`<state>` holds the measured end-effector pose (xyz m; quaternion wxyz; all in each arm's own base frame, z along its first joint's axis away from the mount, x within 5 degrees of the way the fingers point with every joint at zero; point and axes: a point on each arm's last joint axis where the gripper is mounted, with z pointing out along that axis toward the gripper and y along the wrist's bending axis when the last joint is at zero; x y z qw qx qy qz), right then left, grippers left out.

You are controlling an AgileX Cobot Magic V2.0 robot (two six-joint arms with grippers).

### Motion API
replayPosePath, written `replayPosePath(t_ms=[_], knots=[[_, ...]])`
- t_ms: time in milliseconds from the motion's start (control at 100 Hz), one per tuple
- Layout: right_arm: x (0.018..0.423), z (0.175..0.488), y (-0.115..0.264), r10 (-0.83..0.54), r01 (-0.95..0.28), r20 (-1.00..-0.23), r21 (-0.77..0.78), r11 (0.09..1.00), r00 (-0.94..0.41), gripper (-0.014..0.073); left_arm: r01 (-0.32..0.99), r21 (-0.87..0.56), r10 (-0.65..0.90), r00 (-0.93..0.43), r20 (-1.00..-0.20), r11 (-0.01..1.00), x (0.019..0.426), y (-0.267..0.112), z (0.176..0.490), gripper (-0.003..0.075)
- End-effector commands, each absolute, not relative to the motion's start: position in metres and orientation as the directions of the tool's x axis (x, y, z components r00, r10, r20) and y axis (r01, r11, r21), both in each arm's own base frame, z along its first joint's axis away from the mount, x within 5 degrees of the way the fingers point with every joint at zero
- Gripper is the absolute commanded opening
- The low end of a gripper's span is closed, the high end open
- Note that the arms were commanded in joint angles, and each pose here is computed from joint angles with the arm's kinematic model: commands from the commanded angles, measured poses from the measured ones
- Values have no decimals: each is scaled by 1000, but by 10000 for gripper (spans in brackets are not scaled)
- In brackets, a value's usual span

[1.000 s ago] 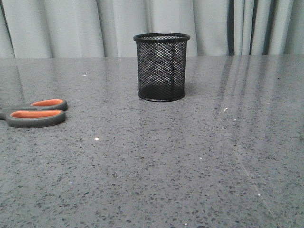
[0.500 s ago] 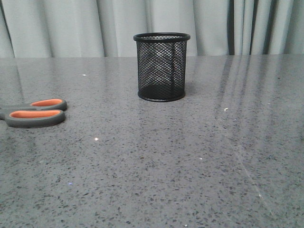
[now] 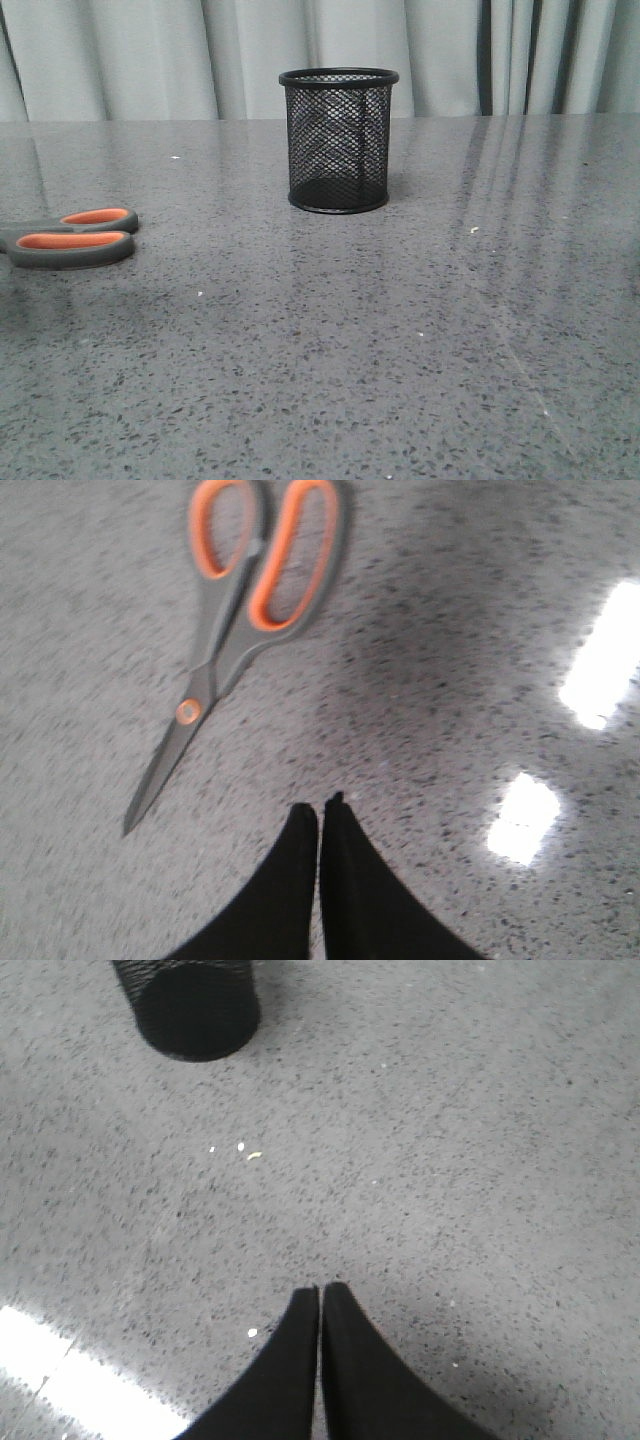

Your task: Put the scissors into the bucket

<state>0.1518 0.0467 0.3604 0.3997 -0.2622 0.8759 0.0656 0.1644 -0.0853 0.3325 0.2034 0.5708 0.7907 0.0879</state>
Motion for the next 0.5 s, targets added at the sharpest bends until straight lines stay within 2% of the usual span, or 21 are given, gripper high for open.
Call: replayPosePath(t_ms=[0, 80, 170, 230, 280, 360, 490], knots=[[154, 377, 50, -430, -532, -766, -137, 836, -478, 63, 882, 369, 944, -204, -260, 292, 165, -93, 341, 31], [157, 379, 52, -446, -544, -754, -142, 827, -482, 222, 894, 340, 944, -209, -257, 291, 165, -95, 338, 125], [161, 383, 53, -446, -545, -753, -139, 827, -484, 398, 898, 327, 942, -213, -260, 293, 165, -96, 339, 303], [164, 386, 53, -445, -544, -755, -141, 827, -482, 443, 900, 319, 940, -215, -265, 296, 164, -96, 343, 437], [165, 388, 54, -444, -543, -758, -142, 827, -478, 445, 897, 322, 937, -219, -272, 303, 164, -96, 346, 510], [168, 389, 54, -443, -542, -760, -144, 828, -475, 445, 890, 332, 933, -219, -286, 311, 164, -96, 356, 522], [170, 389, 55, -441, -540, -761, -144, 829, -475, 445, 876, 364, 929, -209, -306, 317, 165, -96, 369, 423]])
